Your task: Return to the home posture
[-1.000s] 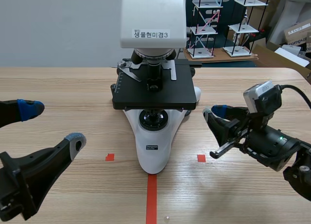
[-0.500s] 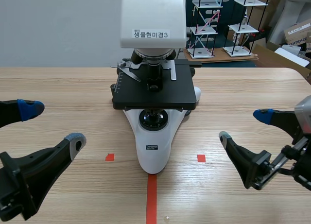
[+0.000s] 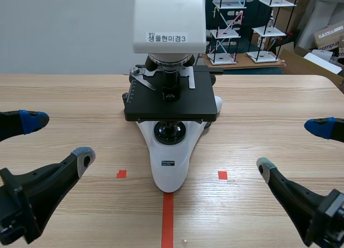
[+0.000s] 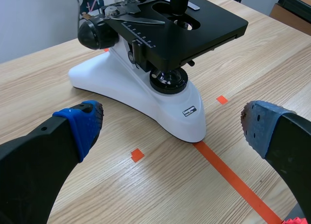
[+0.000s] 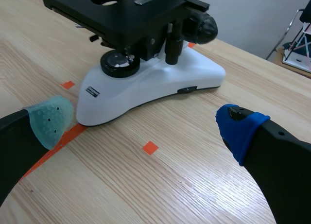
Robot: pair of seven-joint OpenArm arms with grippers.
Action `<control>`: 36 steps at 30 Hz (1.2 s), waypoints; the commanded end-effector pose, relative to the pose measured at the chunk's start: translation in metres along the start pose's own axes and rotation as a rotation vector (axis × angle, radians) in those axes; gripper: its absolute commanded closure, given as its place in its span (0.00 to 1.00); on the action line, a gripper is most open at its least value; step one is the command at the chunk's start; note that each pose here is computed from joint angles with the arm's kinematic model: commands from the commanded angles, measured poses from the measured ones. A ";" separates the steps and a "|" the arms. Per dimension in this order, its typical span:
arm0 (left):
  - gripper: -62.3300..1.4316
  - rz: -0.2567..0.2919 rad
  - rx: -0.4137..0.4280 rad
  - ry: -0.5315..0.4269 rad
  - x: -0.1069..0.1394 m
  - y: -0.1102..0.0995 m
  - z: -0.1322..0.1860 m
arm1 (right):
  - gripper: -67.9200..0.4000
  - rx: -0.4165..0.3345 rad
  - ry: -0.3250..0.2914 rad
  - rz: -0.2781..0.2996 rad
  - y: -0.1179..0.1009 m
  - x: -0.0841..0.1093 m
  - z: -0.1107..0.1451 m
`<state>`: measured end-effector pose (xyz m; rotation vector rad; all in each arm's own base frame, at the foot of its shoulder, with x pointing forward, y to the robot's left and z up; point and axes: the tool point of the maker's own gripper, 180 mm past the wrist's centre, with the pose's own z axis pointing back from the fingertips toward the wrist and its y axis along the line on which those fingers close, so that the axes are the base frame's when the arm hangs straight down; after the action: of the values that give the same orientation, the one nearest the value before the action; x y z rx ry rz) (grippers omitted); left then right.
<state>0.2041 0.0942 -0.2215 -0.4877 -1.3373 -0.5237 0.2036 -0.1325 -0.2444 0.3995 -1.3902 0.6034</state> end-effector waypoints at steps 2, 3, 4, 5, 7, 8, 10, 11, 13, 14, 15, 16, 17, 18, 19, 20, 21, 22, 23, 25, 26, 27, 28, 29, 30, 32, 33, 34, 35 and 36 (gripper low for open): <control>0.04 -0.002 0.000 -0.027 0.008 0.000 0.000 | 0.03 -0.001 -0.034 -0.002 0.000 0.017 -0.001; 0.04 -0.002 0.000 -0.027 0.008 0.000 0.000 | 0.03 0.002 -0.034 -0.004 0.002 0.020 0.000; 0.04 -0.002 0.000 -0.027 0.008 0.000 0.000 | 0.03 0.006 -0.037 0.002 0.003 0.023 0.000; 0.04 -0.002 0.000 -0.027 0.008 0.000 0.000 | 0.03 0.010 -0.034 0.002 0.005 0.024 0.000; 0.04 -0.002 0.000 -0.027 0.008 0.000 0.000 | 0.03 0.013 -0.041 0.003 0.006 0.027 0.000; 0.04 -0.002 0.000 -0.027 0.008 0.000 0.000 | 0.03 0.014 -0.040 0.003 0.006 0.027 0.000; 0.04 -0.002 0.000 -0.027 0.008 0.000 0.000 | 0.03 0.012 -0.041 0.003 0.006 0.027 0.000; 0.04 -0.002 0.000 -0.027 0.008 0.000 0.000 | 0.03 0.012 -0.041 0.003 0.006 0.027 0.000; 0.04 -0.002 0.000 -0.027 0.008 0.000 0.000 | 0.03 0.012 -0.041 0.003 0.006 0.027 0.000; 0.04 -0.002 0.000 -0.027 0.008 0.000 0.000 | 0.03 0.012 -0.041 0.003 0.006 0.027 0.000; 0.04 -0.002 0.000 -0.027 0.008 0.000 0.000 | 0.03 0.012 -0.041 0.003 0.006 0.027 0.000; 0.04 -0.002 0.000 -0.027 0.008 0.000 0.000 | 0.03 0.012 -0.041 0.003 0.006 0.027 0.000; 0.04 -0.002 0.000 -0.027 0.008 0.000 0.000 | 0.03 0.012 -0.041 0.003 0.006 0.027 0.000; 0.04 -0.002 0.000 -0.027 0.008 0.000 0.000 | 0.03 0.012 -0.041 0.003 0.006 0.027 0.000; 0.04 -0.002 0.000 -0.027 0.008 0.000 0.000 | 0.03 0.012 -0.041 0.003 0.006 0.027 0.000; 0.04 -0.002 0.000 -0.027 0.008 0.000 0.000 | 0.03 0.012 -0.041 0.003 0.006 0.027 0.000; 0.04 -0.002 0.000 -0.027 0.008 0.000 0.000 | 0.03 0.012 -0.041 0.003 0.006 0.027 0.000; 0.04 -0.002 0.000 -0.027 0.008 0.000 0.000 | 0.03 0.012 -0.041 0.003 0.006 0.027 0.000; 0.04 -0.002 0.000 -0.027 0.008 0.000 0.000 | 0.03 0.012 -0.041 0.003 0.006 0.027 0.000; 0.04 -0.002 0.000 -0.027 0.008 0.000 0.000 | 0.03 0.012 -0.041 0.003 0.006 0.027 0.000; 0.04 -0.002 0.000 -0.027 0.008 0.000 0.000 | 0.03 0.012 -0.041 0.003 0.006 0.027 0.000; 0.04 -0.002 0.000 -0.027 0.008 0.000 0.000 | 0.03 0.012 -0.041 0.003 0.006 0.027 0.000; 0.04 -0.002 0.000 -0.027 0.008 0.000 0.000 | 0.03 0.012 -0.041 0.003 0.006 0.027 0.000; 0.04 -0.002 0.000 -0.027 0.008 0.000 0.000 | 0.03 0.012 -0.041 0.003 0.006 0.027 0.000; 0.04 -0.002 0.000 -0.027 0.008 0.000 0.000 | 0.03 0.012 -0.041 0.003 0.006 0.027 0.000; 0.04 -0.002 0.000 -0.027 0.008 0.000 0.000 | 0.03 0.012 -0.041 0.003 0.006 0.027 0.000; 0.04 -0.002 0.000 -0.027 0.008 0.000 0.000 | 0.03 0.012 -0.041 0.003 0.006 0.027 0.000; 0.04 -0.002 0.000 -0.027 0.008 0.000 0.000 | 0.03 0.012 -0.041 0.003 0.006 0.027 0.000; 0.04 -0.002 0.000 -0.027 0.008 0.000 0.000 | 0.03 0.012 -0.041 0.003 0.006 0.027 0.000; 0.04 -0.002 0.000 -0.027 0.008 0.000 0.000 | 0.03 0.012 -0.041 0.003 0.006 0.027 0.000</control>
<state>0.2041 0.0942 -0.2215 -0.4877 -1.3373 -0.5237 0.1985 -0.1223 -0.2235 0.4202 -1.4041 0.6089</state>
